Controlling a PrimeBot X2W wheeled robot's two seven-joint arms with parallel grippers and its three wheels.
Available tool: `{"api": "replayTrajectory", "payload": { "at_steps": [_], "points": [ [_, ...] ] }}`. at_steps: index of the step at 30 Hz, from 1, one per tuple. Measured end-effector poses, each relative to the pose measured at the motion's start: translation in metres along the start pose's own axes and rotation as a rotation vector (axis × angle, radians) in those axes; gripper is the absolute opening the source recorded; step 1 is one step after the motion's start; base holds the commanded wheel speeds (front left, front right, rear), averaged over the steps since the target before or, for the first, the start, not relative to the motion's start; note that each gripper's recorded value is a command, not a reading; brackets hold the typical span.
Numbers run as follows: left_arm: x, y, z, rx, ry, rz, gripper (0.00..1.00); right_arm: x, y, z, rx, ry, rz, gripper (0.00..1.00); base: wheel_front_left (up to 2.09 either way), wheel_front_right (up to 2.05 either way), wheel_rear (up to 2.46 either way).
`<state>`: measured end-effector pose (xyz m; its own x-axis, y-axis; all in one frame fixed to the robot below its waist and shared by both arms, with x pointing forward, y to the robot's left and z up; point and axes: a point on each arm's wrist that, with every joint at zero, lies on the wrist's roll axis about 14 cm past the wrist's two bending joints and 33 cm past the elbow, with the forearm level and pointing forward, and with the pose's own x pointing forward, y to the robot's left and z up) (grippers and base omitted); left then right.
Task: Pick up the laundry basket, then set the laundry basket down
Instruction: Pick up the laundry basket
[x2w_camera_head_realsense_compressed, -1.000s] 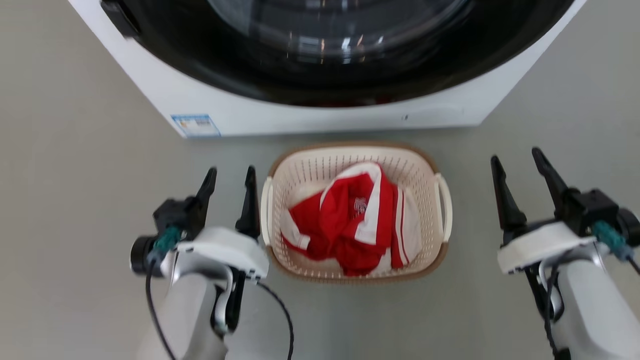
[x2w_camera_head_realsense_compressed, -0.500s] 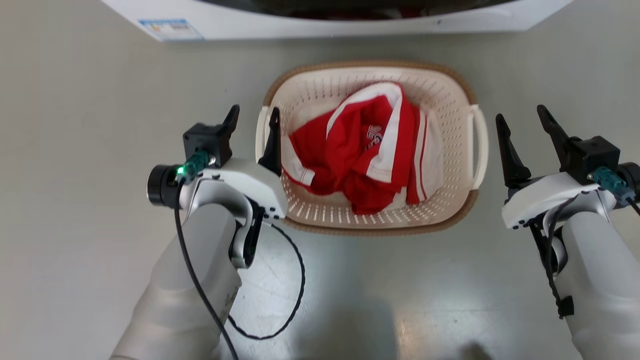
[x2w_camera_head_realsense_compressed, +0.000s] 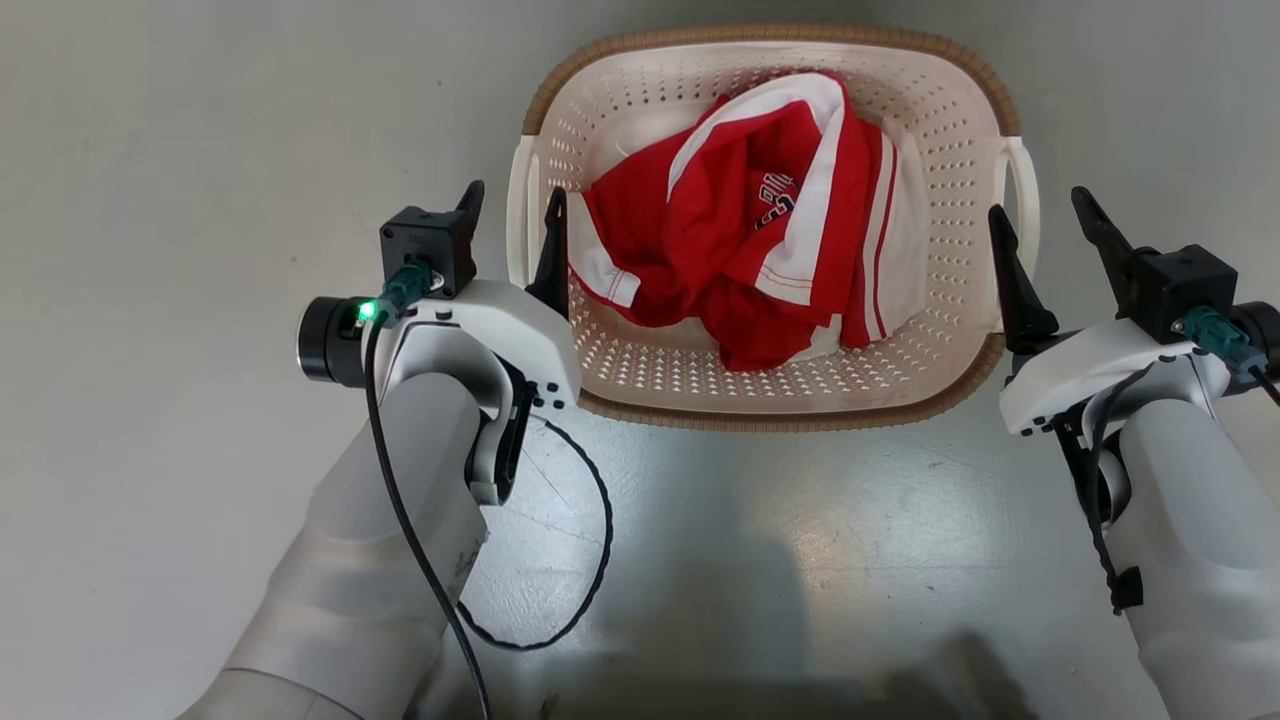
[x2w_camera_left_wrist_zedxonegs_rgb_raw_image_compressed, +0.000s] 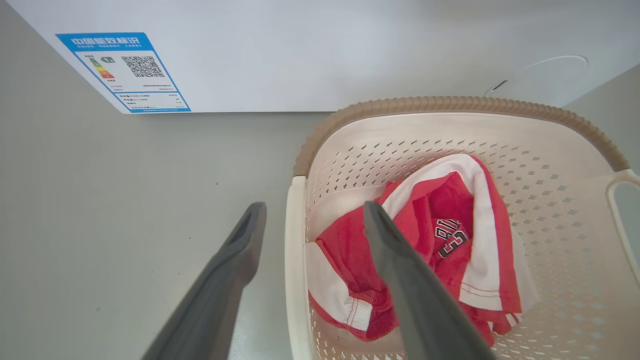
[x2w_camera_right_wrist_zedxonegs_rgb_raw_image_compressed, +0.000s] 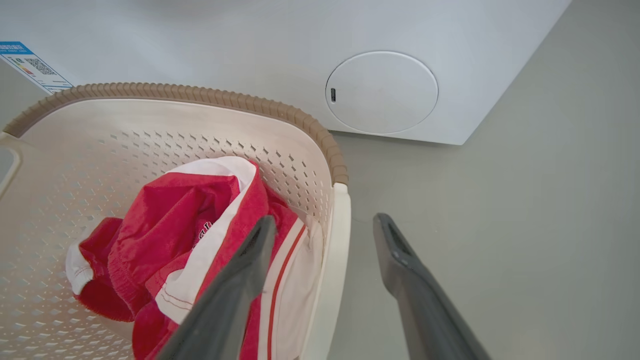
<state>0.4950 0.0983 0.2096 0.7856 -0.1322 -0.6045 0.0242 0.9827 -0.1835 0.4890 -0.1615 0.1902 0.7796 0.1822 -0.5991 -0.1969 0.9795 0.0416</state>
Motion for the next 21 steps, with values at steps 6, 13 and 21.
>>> {"api": "replayTrajectory", "payload": {
  "at_steps": [6, 13, 21],
  "points": [
    [0.005, 0.002, -0.008, 0.007, 0.022, 0.008, 1.0, 0.007, -0.001, -0.001, 0.003, -0.001, -0.002, 1.0, 0.0, 0.0, 0.0],
    [0.014, 0.005, -0.014, 0.012, 0.035, 0.014, 1.0, 0.013, -0.003, -0.009, 0.006, 0.012, -0.004, 1.0, 0.0, 0.0, 0.0],
    [0.019, 0.007, -0.031, 0.018, 0.074, 0.014, 1.0, 0.017, -0.002, -0.031, 0.023, 0.06, -0.006, 1.0, 0.0, 0.0, 0.0]
  ]
}}
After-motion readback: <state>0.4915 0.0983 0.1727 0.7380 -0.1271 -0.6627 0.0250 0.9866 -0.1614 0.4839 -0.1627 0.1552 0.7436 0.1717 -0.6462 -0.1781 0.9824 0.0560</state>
